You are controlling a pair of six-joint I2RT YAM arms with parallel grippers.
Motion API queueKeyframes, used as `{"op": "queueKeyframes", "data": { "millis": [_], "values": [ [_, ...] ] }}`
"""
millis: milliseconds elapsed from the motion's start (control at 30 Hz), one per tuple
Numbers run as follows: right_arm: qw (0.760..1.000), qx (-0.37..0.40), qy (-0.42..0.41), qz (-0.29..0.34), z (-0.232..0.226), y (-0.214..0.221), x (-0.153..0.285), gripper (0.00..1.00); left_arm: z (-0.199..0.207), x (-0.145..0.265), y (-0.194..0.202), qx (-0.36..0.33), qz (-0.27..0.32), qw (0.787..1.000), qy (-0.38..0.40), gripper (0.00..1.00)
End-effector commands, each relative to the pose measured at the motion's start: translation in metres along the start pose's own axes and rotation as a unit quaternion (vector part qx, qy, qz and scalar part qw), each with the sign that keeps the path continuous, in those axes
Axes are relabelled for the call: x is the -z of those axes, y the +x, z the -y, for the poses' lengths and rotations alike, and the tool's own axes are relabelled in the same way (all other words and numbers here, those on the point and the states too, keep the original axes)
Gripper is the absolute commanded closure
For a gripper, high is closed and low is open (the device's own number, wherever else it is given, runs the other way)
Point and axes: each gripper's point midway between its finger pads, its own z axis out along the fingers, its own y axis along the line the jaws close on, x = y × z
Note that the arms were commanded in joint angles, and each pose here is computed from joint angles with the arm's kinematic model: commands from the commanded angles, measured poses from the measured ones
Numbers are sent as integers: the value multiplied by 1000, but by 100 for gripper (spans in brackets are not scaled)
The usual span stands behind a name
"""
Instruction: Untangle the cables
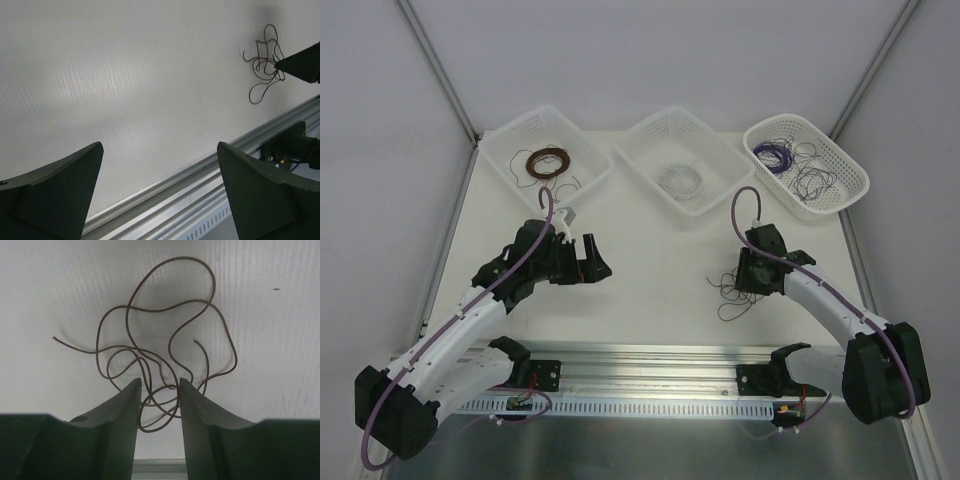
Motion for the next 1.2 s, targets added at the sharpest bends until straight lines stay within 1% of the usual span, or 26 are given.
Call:
{"op": "queueKeyframes", "data": {
  "millis": [0,67,100,133,167,200,267,367,400,533,667,733,800,833,933,1100,1167],
  "values": [
    [999,27,25,16,-5,-10,2,62,6,-1,19,26,-17,999,14,1],
    [998,35,45,22,-4,-11,3,73,3,-4,27,33,-24,999,8,1],
    [998,49,42,23,-11,-8,7,82,5,-4,30,34,-28,999,11,1],
    [997,55,38,27,-15,-9,10,85,4,-4,31,35,-29,999,11,1],
    [997,62,35,36,-21,-15,19,91,5,-4,32,36,-30,999,10,1],
    [996,79,24,41,-33,-14,25,94,5,-5,34,36,-31,999,9,1],
    [994,88,0,66,-52,-28,45,99,10,-4,33,33,-31,999,14,1],
    [989,106,-57,83,-81,-32,74,99,19,-3,30,28,-29,999,22,1],
    [985,111,-87,95,-96,-37,88,99,21,-3,30,26,-31,999,21,1],
    [967,130,-196,103,-141,-33,122,99,39,-2,24,10,-30,999,38,1],
    [948,150,-260,105,-172,-23,129,98,60,-1,19,-8,-24,998,55,1],
    [938,161,-294,83,-186,-9,129,99,68,-2,17,-14,-21,997,67,1],
    [930,156,-325,77,-199,-3,130,99,78,-3,16,-33,-12,996,86,2],
    [923,159,-342,72,-205,1,133,99,79,-4,15,-56,-7,994,91,2],
    [917,164,-356,75,-214,3,138,99,81,-7,16,-112,9,989,101,3],
    [916,199,-341,75,-216,7,138,99,89,-6,15,-123,25,984,123,8],
    [913,210,-342,71,-217,10,136,99,94,-6,14,-141,28,980,136,10]
  ]
}}
